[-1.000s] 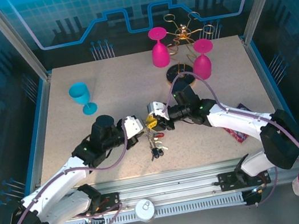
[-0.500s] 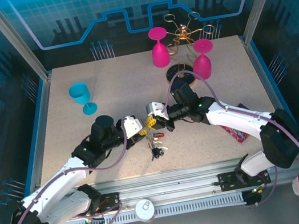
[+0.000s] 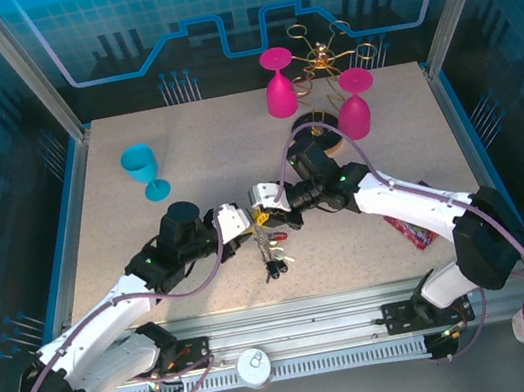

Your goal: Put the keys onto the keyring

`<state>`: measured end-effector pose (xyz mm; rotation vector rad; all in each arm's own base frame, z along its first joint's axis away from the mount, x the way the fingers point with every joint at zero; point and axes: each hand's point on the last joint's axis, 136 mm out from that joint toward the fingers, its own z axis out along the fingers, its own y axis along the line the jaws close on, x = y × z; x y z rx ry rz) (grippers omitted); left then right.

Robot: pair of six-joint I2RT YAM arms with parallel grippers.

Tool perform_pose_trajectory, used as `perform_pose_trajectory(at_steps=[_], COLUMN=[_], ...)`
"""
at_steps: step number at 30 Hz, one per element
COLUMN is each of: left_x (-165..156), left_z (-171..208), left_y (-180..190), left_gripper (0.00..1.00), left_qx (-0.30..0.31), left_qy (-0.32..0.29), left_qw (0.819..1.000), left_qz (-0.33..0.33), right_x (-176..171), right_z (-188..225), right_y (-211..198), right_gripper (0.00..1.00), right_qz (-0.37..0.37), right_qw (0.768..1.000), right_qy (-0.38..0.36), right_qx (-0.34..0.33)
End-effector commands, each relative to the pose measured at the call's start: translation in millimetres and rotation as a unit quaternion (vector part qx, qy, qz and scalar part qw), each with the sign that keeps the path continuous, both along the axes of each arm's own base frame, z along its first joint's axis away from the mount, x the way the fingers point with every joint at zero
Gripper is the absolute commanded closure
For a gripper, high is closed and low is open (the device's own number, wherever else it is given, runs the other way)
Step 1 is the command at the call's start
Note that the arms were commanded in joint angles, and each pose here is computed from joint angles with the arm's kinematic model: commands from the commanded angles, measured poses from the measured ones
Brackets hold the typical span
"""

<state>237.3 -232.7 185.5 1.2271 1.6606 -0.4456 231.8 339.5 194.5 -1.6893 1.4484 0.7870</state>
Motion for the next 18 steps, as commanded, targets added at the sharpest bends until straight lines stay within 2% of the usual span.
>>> perform_pose_trajectory(at_steps=[1,3,4,6,7,11,15,18], left_x=[2.3,2.3,1.9,1.0,-0.1,-6.0,-9.0,-9.8], left_z=[22.1,23.7,23.7,25.2,24.2,26.5,29.7,28.5], left_y=[-5.3,-5.2,-4.9,-4.1,-3.4,-3.5,-2.7,-2.4], left_gripper=[0.98,1.00,1.00,1.00,1.00,1.00,1.00,1.00], left_qx=[-0.017,-0.018,-0.019,-0.023,-0.024,-0.042,-0.055,-0.054], left_qy=[-0.023,-0.026,-0.028,-0.036,-0.040,-0.063,-0.080,-0.079], left_qw=[0.999,0.999,0.999,0.999,0.999,0.997,0.995,0.995], left_qz=[-0.014,-0.014,-0.014,-0.014,-0.015,-0.025,-0.028,-0.028], right_x=[-9.3,-8.7,-5.8,0.6,4.2,14.6,1.9,-3.2], right_z=[4.5,6.2,9.8,18.0,22.5,23.1,7.3,10.8], right_y=[7.9,8.1,7.0,0.5,-4.9,-22.9,-24.3,-18.4], right_gripper=[1.00,1.00,0.96,0.70,0.65,0.60,0.61,0.61], right_qz=[0.027,0.022,0.011,-0.016,-0.033,-0.100,-0.094,-0.081], right_qw=[1.000,1.000,1.000,0.999,0.998,0.991,0.990,0.990], right_qy=[-0.004,0.000,0.001,0.010,0.016,0.039,0.068,0.075], right_qx=[-0.004,0.000,0.010,0.038,0.056,0.080,0.077,0.093])
